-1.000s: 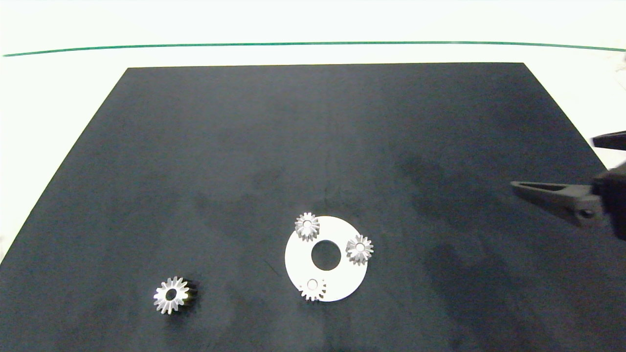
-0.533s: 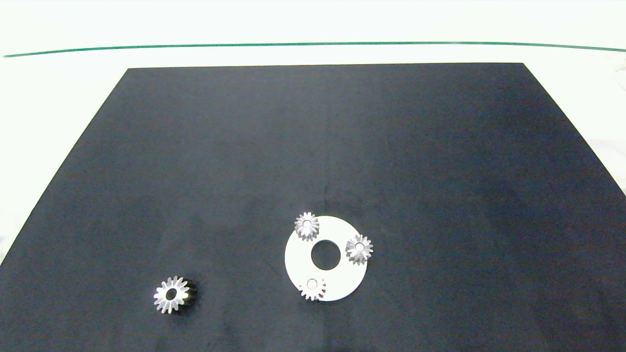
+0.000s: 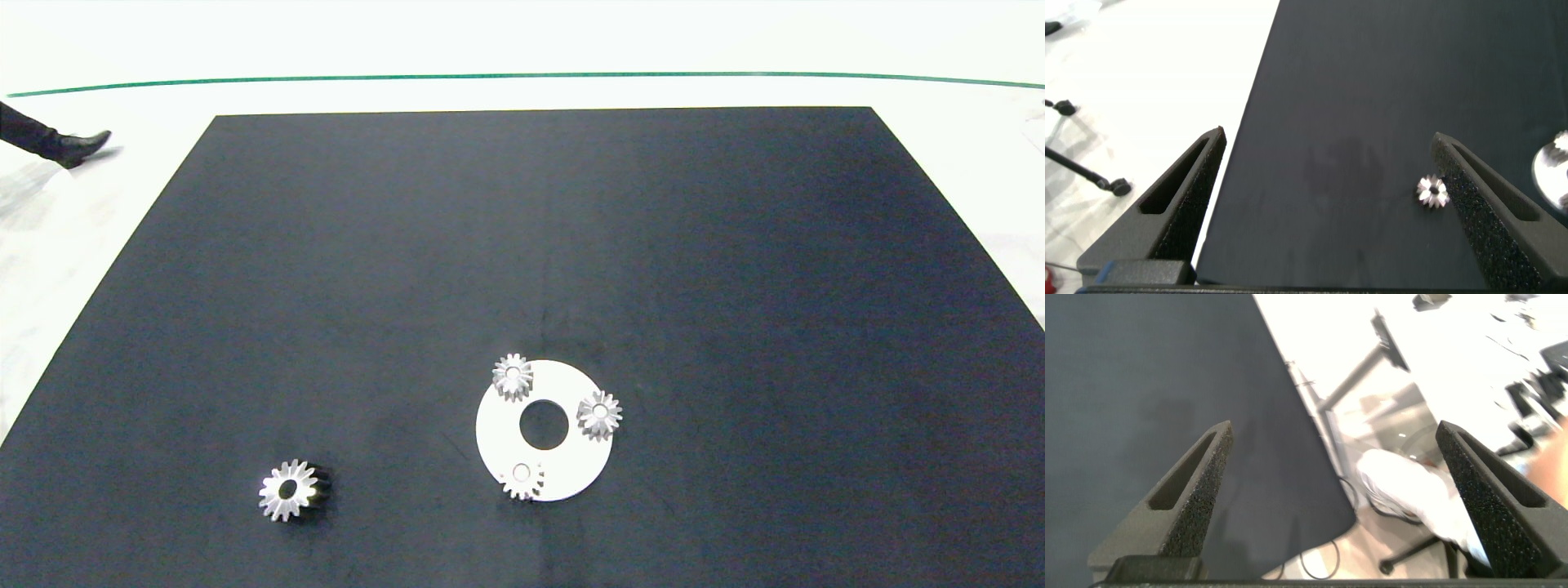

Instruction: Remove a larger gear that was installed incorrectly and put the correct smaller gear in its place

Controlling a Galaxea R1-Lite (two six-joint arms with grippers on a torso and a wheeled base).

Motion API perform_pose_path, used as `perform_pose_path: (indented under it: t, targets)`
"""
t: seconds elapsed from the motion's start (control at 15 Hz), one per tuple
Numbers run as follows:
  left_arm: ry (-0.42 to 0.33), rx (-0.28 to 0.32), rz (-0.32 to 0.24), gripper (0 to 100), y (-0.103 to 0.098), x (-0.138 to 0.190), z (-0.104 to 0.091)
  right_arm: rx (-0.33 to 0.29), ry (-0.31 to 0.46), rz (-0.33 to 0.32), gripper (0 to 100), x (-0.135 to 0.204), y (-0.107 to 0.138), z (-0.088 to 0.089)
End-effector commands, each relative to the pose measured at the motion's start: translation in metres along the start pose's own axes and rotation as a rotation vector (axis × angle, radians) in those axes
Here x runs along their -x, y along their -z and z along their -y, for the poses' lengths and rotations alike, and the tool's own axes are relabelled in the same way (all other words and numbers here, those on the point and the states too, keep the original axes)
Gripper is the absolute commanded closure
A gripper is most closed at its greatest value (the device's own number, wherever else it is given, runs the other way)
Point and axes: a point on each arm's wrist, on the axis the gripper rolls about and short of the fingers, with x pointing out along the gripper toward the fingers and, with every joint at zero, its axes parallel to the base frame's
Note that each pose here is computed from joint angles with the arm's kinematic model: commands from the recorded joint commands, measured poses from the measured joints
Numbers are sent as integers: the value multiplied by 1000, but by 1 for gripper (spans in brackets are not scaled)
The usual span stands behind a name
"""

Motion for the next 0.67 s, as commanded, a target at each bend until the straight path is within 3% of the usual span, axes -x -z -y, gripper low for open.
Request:
perform_pose_path:
  t: [0.07, 0.33, 0.53, 0.67]
  targets:
    - [-32, 18, 45, 0, 26, 19, -4, -21, 67, 29, 0, 19, 41, 8]
    - [-63, 35, 94, 0, 47, 34, -5, -47, 91, 50, 0, 26, 72, 9]
    - [-128, 78, 95, 0, 59, 39, 6, -69, 134, 68, 0, 35, 80, 7]
    - [-85, 66, 79, 0, 78, 38, 12, -68, 121, 97, 0, 41, 90, 6]
